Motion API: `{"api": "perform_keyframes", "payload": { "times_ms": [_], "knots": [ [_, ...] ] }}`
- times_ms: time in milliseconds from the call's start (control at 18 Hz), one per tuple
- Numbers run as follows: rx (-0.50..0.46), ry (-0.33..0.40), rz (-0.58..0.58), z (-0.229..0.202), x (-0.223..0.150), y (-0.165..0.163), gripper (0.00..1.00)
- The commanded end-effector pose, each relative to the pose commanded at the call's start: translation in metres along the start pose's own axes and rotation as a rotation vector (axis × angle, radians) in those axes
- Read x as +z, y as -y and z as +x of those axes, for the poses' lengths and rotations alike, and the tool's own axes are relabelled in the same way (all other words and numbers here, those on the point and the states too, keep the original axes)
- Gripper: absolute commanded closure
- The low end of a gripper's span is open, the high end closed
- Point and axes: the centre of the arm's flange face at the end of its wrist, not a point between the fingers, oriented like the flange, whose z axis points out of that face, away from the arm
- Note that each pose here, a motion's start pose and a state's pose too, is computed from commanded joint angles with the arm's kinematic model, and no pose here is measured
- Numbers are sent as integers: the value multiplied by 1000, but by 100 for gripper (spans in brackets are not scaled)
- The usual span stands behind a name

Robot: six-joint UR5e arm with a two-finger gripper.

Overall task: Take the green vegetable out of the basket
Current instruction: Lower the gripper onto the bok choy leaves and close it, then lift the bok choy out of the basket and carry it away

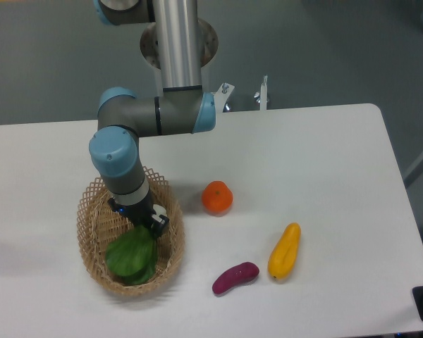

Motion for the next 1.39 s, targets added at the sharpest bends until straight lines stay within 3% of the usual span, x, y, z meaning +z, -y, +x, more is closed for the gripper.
{"api": "perform_keyframes", "payload": {
  "times_ms": [222, 500, 889, 1167, 1389],
  "knots": [
    [1, 5, 8, -2, -5, 1, 69],
    [-4, 33, 55, -9, -37, -1, 69],
    [-5, 71, 100, -49, -76, -17, 69],
    [6, 77, 170, -103, -109, -57, 69],
    [39, 61, 134, -147, -118, -104, 69]
  ]
}}
